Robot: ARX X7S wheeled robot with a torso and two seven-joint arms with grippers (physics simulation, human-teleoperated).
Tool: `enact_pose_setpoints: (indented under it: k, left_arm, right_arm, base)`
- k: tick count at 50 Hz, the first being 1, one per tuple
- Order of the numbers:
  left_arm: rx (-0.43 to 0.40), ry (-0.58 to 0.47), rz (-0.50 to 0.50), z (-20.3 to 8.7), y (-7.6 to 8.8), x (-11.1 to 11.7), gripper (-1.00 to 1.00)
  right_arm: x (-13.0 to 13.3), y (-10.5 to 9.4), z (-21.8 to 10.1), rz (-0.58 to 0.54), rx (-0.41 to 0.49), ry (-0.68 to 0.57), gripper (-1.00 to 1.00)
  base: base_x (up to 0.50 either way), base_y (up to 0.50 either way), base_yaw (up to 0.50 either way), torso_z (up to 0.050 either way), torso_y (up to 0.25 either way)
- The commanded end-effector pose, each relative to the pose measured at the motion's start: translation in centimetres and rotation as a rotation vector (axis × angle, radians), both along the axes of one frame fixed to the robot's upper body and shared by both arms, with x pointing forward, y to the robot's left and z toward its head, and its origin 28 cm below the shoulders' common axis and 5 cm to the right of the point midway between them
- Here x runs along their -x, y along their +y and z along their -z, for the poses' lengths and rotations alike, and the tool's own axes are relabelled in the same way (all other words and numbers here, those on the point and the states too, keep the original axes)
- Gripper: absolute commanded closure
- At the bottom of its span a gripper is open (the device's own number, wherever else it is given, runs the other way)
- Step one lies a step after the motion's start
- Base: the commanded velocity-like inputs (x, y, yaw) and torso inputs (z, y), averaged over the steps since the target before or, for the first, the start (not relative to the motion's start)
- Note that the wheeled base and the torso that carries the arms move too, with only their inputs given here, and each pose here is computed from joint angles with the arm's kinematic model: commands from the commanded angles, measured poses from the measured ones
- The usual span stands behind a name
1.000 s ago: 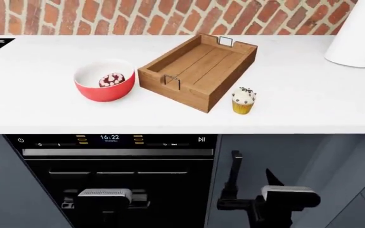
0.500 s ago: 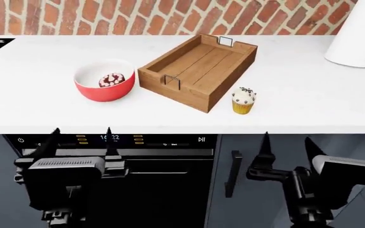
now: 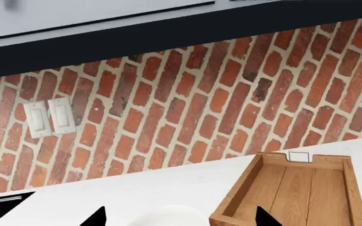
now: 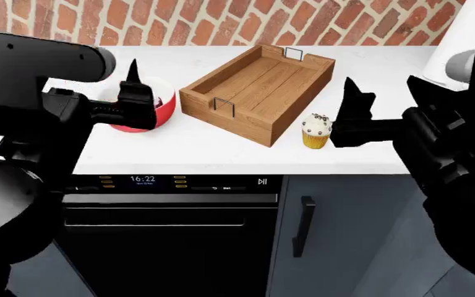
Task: Pick up the bowl with cake and place it on the tray. Pick up the cupcake and place it on the tray.
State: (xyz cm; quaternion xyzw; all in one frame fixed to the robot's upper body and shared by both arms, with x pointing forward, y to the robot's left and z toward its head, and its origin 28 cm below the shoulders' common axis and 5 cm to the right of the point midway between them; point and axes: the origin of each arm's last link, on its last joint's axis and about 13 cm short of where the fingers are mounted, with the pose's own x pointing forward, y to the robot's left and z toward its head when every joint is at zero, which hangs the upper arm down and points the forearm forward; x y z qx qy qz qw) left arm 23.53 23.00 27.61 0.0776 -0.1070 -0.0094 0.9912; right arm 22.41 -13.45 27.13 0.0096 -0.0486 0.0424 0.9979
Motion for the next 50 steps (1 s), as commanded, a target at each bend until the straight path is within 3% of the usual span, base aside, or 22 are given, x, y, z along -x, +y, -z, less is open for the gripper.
enact_pose_setpoints:
  k: [1,8,21,30,36,50]
  left_arm:
    - [-0.113,0.113,0.057,-6.7,1.1,-1.8,-1.00]
    - [-0.167,0.164,0.070,-9.7,1.4,-3.5,-1.00]
    - [-0.153,0.266,0.059,-11.7,2.2,-4.1,-1.00]
    - [-0.161,0.300,0.019,-11.7,3.5,-3.5,-1.00]
    - [-0.077,0.324,-0.016,-12.1,4.3,-2.8,-1.00]
    - [-0.077,0.393,-0.031,-12.4,4.9,-0.8,-1.00]
  right_arm:
    - [-0.1,-0.3,-6.7,-0.128,0.154,0.044,-1.00]
    - [-0.7,-0.2,-10.2,-0.193,0.201,0.068,-1.00]
    - [-1.4,-0.8,-11.0,-0.265,0.240,0.129,-1.00]
    - [-1.6,-1.2,-10.7,-0.264,0.260,0.196,-1.00]
    - [-1.2,-1.4,-10.5,-0.281,0.253,0.252,-1.00]
    - [2.1,-2.7,-11.2,-0.350,0.281,0.355,-1.00]
  base:
    - [0.00,0.00,0.00,0.000,0.000]
    - [0.00,0.00,0.00,0.000,0.000]
    - [0.00,0.00,0.00,0.000,0.000]
    - [0.00,0.00,0.00,0.000,0.000]
    - [0.49,0.03,0.00,0.000,0.000]
    - [0.50,0.00,0.00,0.000,0.000]
